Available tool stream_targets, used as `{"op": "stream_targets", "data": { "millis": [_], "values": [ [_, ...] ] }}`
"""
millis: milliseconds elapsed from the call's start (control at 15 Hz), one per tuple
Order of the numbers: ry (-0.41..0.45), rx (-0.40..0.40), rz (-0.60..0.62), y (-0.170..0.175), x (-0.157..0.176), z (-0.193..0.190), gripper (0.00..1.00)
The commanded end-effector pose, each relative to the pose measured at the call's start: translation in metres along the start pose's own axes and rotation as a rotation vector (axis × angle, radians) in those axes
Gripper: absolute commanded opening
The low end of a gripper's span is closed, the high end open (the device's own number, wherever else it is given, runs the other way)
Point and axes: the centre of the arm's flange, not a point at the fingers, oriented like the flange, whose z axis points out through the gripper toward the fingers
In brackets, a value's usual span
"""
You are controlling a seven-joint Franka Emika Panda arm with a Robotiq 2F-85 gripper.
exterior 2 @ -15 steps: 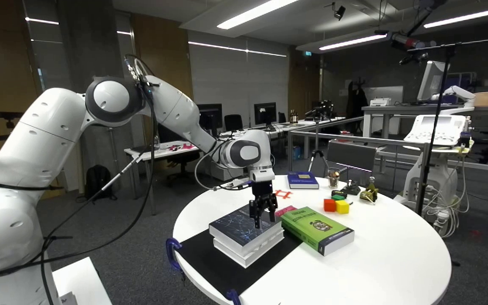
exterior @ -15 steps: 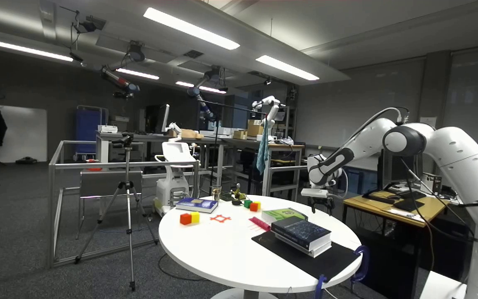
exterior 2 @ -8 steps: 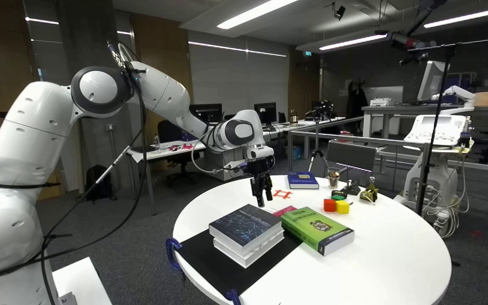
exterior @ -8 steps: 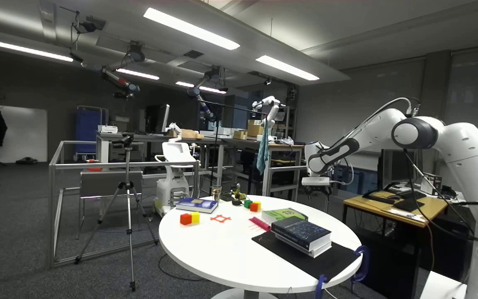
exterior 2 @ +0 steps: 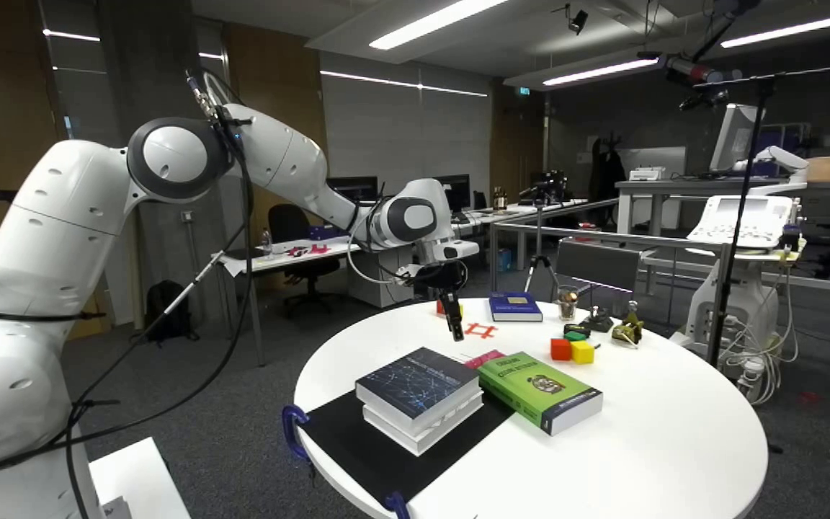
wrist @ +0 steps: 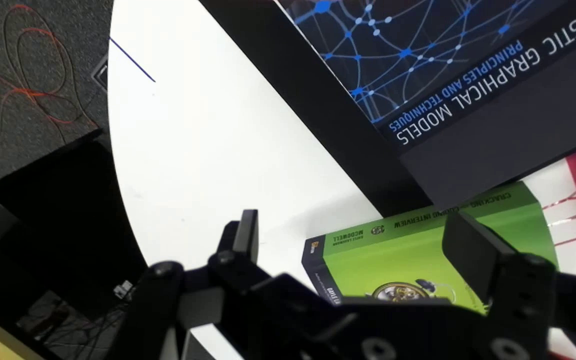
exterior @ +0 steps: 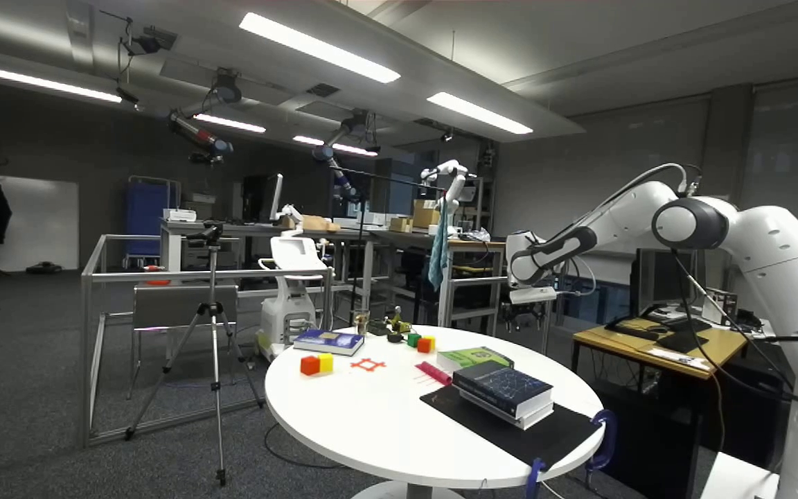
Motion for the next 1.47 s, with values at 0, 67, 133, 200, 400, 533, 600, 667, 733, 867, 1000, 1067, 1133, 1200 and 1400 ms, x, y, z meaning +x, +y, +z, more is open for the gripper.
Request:
{"op": "stream_targets", "data": {
  "millis": [0,67,133,200,400,533,600,667,733,867,1000,1067,1133,1200,1400],
  "values": [
    [-0.006,0.011,-0.049,0.000,0.001,0.003,1.00],
    [-0.009,0.022,-0.084,0.000,0.002,0.006,1.00],
    [-0.011,0.025,-0.101,0.001,0.002,0.007,1.00],
    [-0.012,0.026,-0.109,0.002,0.003,0.007,1.00],
    [-0.012,0.028,-0.113,0.001,0.003,0.007,1.00],
    [-0.012,0.029,-0.113,0.001,0.003,0.007,1.00],
    [-0.012,0.029,-0.113,0.001,0.003,0.007,1.00],
    [0.000,0.039,-0.107,0.000,0.003,0.008,1.00],
    [0.029,0.059,-0.103,-0.006,0.004,0.008,1.00],
    [0.076,0.108,-0.102,-0.018,0.007,0.007,1.00],
    [0.106,0.160,-0.116,-0.035,0.009,0.009,1.00],
    [0.118,0.182,-0.120,-0.043,0.010,0.011,1.00],
    [0.113,0.200,-0.126,-0.051,0.010,0.015,1.00],
    [0.111,0.223,-0.143,-0.059,0.010,0.020,1.00],
    [0.086,0.296,-0.253,-0.080,0.013,0.037,1.00]
  ]
}}
